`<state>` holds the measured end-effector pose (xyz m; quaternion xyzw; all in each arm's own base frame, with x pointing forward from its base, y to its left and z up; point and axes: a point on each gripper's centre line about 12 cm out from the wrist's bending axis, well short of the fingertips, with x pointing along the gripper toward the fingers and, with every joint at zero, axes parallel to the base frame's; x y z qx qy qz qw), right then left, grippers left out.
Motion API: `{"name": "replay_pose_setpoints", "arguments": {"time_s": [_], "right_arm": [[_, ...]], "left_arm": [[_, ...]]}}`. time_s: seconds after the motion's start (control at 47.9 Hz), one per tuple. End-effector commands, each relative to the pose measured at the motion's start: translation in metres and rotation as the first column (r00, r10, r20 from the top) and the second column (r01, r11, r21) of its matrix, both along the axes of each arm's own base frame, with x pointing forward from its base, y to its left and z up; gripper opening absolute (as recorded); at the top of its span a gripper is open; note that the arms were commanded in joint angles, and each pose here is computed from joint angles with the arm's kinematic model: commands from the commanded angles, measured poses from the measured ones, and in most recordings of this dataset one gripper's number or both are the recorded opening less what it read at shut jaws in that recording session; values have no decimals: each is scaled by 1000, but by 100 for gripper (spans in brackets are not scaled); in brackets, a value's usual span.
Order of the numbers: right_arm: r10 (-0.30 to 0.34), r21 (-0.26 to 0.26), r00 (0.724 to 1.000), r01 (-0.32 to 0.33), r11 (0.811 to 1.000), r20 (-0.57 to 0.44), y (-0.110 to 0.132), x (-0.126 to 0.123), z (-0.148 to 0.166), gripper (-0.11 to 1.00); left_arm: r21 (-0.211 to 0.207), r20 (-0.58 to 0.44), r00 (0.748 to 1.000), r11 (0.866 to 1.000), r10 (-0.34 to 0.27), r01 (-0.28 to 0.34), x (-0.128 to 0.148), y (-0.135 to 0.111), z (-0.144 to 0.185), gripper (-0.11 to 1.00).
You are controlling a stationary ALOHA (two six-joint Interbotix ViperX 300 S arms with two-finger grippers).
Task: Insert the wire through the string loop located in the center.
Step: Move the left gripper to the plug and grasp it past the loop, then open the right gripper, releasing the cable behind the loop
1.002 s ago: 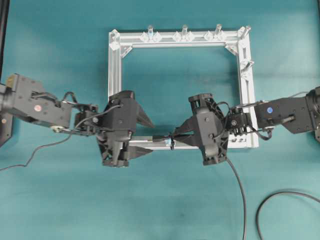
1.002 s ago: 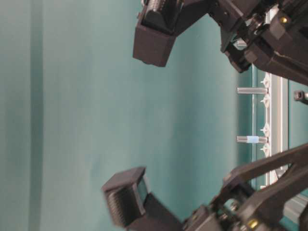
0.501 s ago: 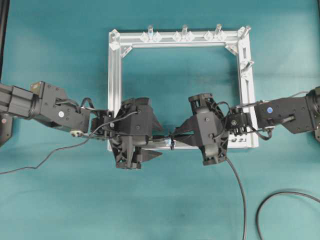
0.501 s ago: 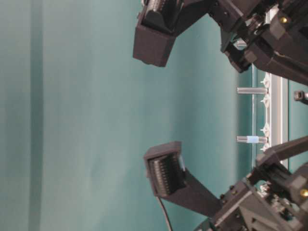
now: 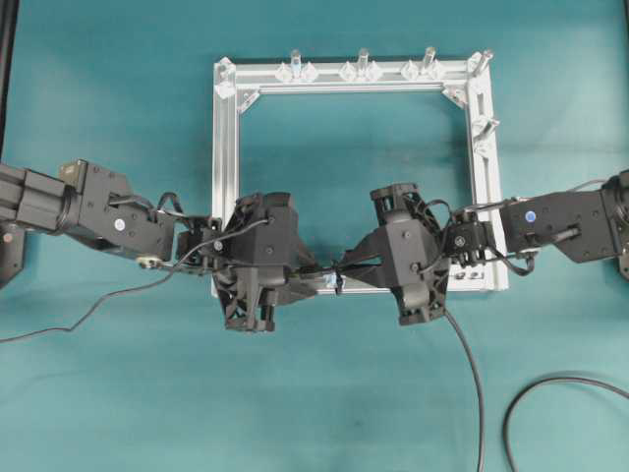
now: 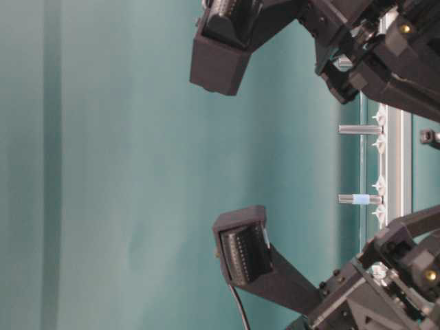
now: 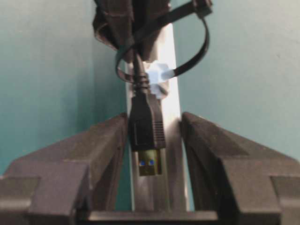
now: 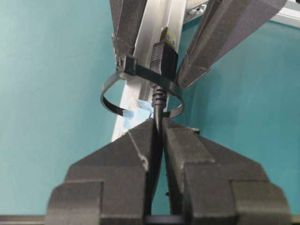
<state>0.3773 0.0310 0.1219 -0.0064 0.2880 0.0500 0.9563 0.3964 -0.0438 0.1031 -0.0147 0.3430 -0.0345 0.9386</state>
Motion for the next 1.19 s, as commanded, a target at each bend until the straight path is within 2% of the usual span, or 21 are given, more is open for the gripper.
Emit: {"name": "replay_pose_setpoints", "arguments": {"time_s": [0.0,0.251,0.355,0.856,1.169], "right_arm": [[-1,3,999,1,1000,38,0,5,11,7],[-3,3,999,3,1000,37,-1,5,11,7],[-2,2,999,2,1000,35,0,5,11,7],[-2,1,999,2,1000,32,-1,5,10,7],[-3,-7,1000,3,1000,-8,-1,3,7,7]], "left_arm": [[2,46,999,1000,-1,1,1,2,17,39],[-2,58,998,1000,1,-1,-1,2,24,38],[-3,64,998,1000,3,-3,-1,3,27,20],[-3,63,998,1000,5,-5,-1,4,28,20],[-4,63,998,1000,6,-6,-1,4,28,20]]}}
